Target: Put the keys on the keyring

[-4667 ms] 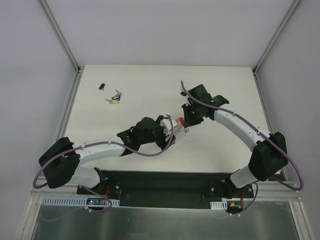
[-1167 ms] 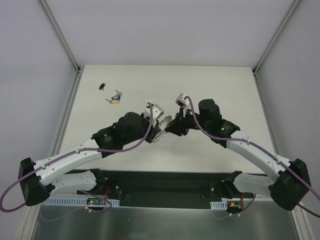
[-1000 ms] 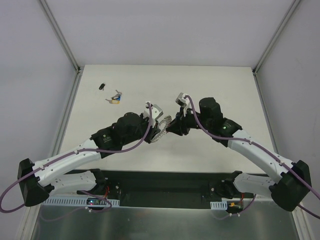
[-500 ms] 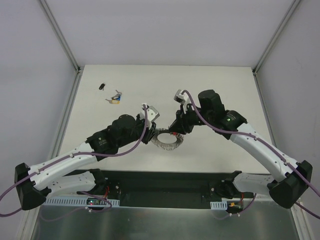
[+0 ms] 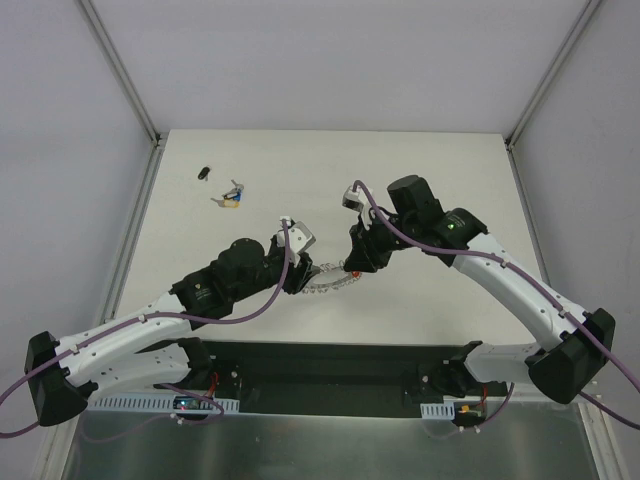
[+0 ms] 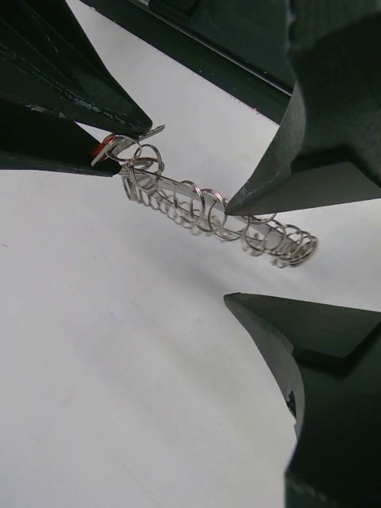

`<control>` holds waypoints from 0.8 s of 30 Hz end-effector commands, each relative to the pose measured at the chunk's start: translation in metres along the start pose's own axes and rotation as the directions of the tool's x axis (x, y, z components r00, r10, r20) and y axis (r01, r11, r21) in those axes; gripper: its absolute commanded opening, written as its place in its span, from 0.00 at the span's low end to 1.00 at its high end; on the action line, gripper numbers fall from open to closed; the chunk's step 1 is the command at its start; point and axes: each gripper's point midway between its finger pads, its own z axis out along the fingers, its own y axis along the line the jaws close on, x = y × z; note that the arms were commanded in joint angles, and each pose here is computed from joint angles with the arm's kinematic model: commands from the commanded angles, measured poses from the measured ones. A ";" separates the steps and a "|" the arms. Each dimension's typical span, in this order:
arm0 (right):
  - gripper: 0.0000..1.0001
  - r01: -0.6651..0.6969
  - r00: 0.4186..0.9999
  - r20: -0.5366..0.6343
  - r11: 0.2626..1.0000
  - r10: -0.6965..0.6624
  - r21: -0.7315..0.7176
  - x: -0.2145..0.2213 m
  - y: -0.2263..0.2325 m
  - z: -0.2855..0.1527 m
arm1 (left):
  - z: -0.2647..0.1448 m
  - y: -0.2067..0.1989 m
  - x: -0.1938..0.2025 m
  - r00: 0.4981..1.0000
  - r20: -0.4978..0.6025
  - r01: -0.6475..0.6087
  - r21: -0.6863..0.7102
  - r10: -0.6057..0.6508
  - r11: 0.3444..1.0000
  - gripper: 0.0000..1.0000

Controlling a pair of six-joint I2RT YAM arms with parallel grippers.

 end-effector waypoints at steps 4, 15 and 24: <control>0.01 0.094 0.992 -0.079 0.993 -0.099 -0.070 -0.003 0.004 -0.018 | -0.007 0.004 -0.015 0.993 0.121 0.000 -0.011 0.001 1.000 0.54; 0.01 0.043 0.977 -0.201 0.990 -0.069 -0.132 -0.001 -0.014 -0.016 | -0.028 0.038 0.012 0.987 0.162 0.045 -0.168 -0.018 0.985 0.80; 0.01 0.041 0.959 -0.273 0.991 -0.073 -0.124 0.001 -0.029 -0.011 | -0.032 0.047 0.032 0.984 0.163 0.104 -0.209 -0.070 0.972 0.89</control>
